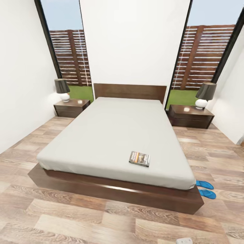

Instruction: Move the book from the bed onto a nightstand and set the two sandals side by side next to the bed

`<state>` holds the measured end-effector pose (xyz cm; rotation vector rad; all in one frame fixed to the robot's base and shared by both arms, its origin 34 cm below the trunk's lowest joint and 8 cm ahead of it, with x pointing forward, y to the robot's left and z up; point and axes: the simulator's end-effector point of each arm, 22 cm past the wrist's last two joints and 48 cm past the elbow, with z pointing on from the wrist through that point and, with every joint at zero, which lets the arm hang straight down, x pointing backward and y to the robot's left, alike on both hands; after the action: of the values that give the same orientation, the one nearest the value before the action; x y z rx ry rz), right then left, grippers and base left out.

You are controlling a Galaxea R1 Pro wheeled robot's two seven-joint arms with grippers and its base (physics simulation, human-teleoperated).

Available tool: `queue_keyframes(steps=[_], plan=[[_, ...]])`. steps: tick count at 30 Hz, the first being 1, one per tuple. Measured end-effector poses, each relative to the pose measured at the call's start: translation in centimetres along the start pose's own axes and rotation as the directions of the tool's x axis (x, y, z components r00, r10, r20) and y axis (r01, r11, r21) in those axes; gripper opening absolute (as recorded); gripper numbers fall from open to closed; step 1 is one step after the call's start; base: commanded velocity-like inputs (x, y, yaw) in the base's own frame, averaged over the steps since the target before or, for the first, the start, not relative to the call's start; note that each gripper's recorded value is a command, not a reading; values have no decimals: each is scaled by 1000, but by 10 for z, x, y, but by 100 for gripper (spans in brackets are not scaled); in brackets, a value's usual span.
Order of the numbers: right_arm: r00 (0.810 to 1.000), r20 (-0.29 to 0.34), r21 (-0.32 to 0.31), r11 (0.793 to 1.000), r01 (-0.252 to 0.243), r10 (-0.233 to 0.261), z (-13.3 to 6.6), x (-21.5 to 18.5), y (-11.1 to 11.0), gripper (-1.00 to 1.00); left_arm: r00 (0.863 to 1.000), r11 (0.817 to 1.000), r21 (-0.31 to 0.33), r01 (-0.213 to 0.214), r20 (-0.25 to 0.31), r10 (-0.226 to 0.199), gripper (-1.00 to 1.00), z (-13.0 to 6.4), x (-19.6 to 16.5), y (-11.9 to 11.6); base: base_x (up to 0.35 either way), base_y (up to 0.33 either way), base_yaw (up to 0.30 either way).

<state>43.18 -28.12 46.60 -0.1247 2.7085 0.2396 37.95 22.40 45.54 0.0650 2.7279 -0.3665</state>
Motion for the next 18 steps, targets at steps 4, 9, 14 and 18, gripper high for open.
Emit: queue_keyframes(steps=[4,9,14,18], plan=[[1000,-1,0,1000,0,0,0,1,0,100,1000,1000,0,1,-2,-1,100,0,1,0,263,0,-262],[1000,-4,-1,1000,-1,1,1,2,1,100,1000,1000,-1,2,-4,-2,100,0,2,0,287,0,-262],[1000,-8,-1,1000,-1,1,1,3,1,100,1000,1000,-1,2,-7,-2,100,1,3,0,76,0,-241],[1000,-10,-1,1000,-1,1,2,4,1,100,1000,1000,0,3,-9,-3,100,1,4,0,9,0,-88]])
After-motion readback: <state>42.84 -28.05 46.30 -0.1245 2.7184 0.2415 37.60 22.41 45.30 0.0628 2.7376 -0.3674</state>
